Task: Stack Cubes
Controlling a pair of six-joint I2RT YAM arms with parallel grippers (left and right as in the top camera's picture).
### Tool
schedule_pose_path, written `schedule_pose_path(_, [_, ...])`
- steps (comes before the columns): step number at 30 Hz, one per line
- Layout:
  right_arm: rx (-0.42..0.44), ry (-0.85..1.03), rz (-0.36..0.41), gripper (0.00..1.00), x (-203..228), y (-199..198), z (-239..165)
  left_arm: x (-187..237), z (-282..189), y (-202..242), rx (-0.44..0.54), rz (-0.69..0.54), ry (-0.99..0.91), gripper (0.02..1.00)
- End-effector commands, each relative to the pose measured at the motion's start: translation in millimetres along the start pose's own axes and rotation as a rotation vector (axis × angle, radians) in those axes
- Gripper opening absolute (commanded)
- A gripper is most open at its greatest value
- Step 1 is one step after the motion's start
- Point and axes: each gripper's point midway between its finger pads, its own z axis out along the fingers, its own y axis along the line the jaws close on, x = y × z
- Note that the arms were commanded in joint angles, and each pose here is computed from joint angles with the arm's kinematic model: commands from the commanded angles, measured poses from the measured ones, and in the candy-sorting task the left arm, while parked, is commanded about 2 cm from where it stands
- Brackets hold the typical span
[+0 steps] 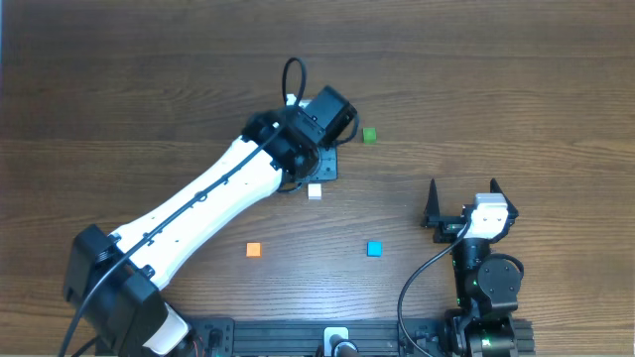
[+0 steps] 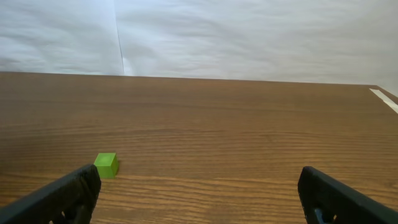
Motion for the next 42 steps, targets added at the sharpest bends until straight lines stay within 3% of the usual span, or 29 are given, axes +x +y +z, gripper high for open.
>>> schedule_pose_path(1, [-0.002, 0.002, -0.004, 0.993, 2.6, -0.2, 0.2, 8.2, 20.5, 14.5, -0.054, -0.074, 0.002, 0.036])
schedule_pose_path(19, [-0.002, 0.002, -0.004, 0.993, 2.6, -0.2, 0.2, 31.0, 70.1, 7.0, -0.092, -0.033, 0.077, 0.038])
schedule_pose_path(42, [-0.002, 0.002, -0.004, 0.991, 2.6, -0.2, 0.2, 43.4, 91.9, 9.3, -0.120, -0.028, 0.139, 0.038])
